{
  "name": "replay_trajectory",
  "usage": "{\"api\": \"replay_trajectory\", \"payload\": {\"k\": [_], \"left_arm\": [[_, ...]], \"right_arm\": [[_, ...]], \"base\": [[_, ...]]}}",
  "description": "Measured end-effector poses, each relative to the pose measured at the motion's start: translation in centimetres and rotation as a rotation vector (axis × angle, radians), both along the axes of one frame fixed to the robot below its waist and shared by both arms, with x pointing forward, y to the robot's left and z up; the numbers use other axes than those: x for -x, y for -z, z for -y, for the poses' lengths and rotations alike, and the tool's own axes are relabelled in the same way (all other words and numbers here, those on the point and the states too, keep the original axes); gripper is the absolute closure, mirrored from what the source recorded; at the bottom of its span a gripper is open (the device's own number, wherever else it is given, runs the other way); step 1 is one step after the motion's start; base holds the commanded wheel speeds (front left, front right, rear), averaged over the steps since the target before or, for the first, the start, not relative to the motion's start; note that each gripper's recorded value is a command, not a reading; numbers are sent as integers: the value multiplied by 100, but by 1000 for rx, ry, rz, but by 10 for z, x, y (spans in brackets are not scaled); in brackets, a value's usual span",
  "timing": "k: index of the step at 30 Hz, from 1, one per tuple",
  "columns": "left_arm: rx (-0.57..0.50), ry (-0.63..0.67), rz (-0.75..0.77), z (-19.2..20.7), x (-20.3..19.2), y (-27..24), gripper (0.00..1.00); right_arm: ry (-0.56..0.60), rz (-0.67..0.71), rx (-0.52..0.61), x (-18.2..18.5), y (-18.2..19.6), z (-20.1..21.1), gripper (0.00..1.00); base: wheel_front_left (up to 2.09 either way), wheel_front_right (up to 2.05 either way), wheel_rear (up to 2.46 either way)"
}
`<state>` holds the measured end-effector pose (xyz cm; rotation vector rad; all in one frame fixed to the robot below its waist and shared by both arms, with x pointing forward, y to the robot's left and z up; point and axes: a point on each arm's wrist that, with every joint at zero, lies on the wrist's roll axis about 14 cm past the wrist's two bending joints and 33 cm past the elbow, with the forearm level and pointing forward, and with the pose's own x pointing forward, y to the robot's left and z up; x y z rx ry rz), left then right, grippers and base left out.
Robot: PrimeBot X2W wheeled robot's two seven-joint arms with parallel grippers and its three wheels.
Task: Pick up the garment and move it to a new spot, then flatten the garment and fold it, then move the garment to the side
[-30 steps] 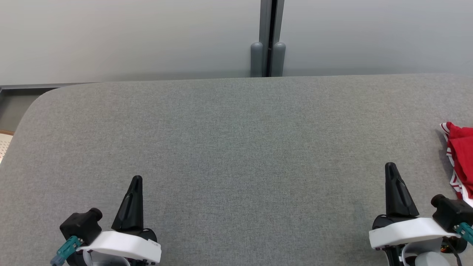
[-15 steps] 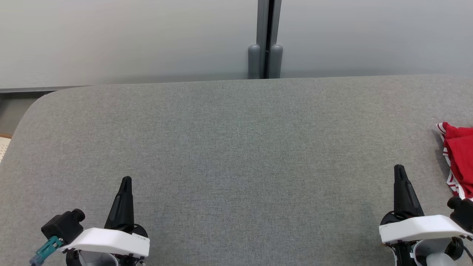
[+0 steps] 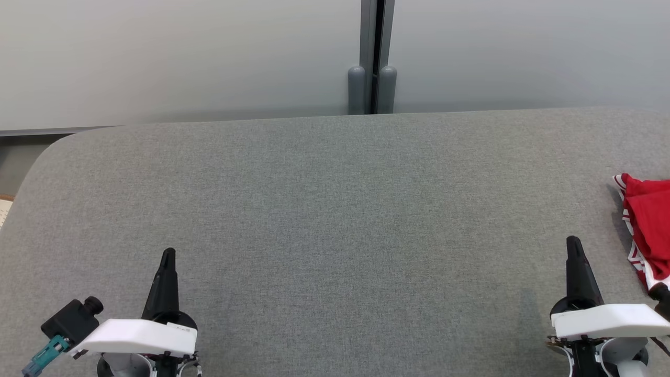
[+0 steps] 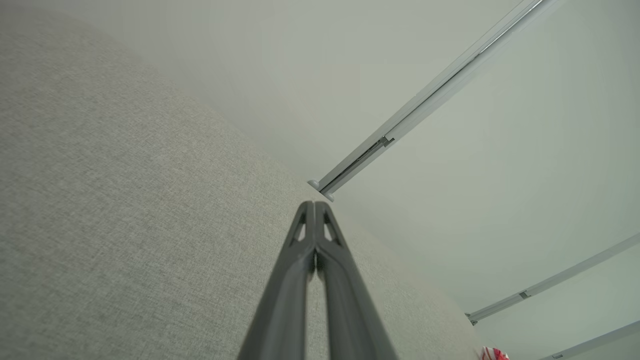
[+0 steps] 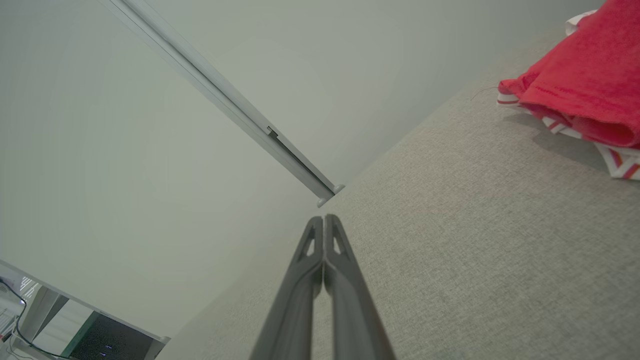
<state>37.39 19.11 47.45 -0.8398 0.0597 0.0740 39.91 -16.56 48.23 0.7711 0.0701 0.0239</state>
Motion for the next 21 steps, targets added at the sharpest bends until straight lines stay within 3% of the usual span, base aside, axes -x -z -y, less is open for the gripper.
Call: {"api": "replay_trajectory", "payload": {"k": [21], "left_arm": [[230, -20, -1, -5, -3, -3, 100]], "right_arm": [[39, -20, -248, 2, -3, 11, 100]], "base": [[0, 0, 0]]}}
